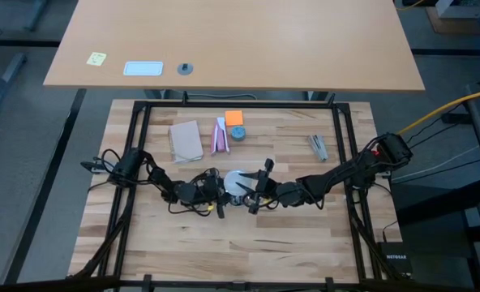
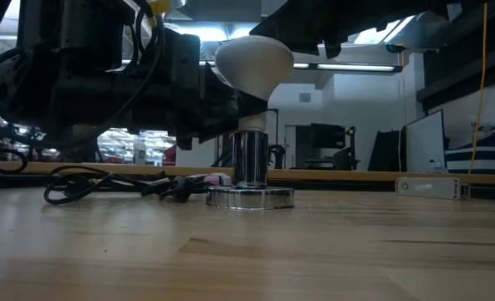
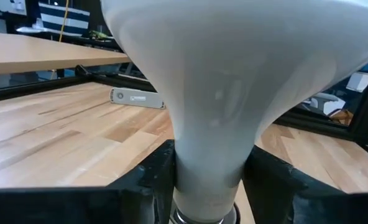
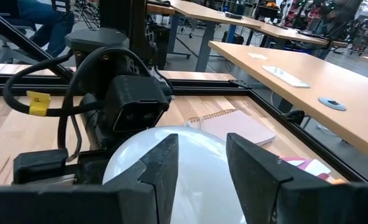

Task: Screw lightbulb
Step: Insert the lightbulb into the lamp

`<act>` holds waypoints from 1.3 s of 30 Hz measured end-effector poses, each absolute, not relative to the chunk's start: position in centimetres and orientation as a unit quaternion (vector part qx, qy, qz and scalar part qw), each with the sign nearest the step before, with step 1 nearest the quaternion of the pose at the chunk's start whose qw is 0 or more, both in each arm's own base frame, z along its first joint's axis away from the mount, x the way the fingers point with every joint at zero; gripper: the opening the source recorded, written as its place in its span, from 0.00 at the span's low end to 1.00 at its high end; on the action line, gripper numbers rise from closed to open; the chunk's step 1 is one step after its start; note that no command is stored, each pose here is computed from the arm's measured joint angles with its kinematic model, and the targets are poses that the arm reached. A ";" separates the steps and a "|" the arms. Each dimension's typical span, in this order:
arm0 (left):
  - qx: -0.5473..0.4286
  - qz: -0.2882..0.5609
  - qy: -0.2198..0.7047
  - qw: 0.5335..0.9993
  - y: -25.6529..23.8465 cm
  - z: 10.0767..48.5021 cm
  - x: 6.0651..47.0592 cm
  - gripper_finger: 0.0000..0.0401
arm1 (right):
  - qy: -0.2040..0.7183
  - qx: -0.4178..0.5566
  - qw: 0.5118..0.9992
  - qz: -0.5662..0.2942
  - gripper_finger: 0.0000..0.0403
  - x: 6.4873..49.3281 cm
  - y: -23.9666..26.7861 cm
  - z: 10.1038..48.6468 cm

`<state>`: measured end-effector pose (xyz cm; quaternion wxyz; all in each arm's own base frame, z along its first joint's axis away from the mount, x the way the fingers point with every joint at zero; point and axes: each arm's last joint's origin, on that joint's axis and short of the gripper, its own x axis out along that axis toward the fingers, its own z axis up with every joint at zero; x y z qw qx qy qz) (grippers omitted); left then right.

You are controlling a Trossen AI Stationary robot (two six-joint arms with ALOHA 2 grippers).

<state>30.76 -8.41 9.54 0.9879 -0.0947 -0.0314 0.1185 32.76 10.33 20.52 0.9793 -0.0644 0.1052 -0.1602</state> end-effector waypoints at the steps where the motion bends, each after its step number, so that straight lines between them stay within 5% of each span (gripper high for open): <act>1: -0.095 0.119 -0.031 0.988 -8.4 9.5 30.8 0.36 | 0.105 -0.064 0.979 -0.160 0.35 32.8 10.3 20.5; 26: -0.091 0.108 -0.026 0.990 -8.9 9.5 30.7 0.36 | 0.131 -0.201 0.945 -0.221 0.35 30.0 9.2 24.6; 39: -0.085 0.109 -0.025 0.990 -8.9 9.5 30.7 0.36 | 0.291 -0.054 0.931 -0.215 0.35 30.3 9.4 16.0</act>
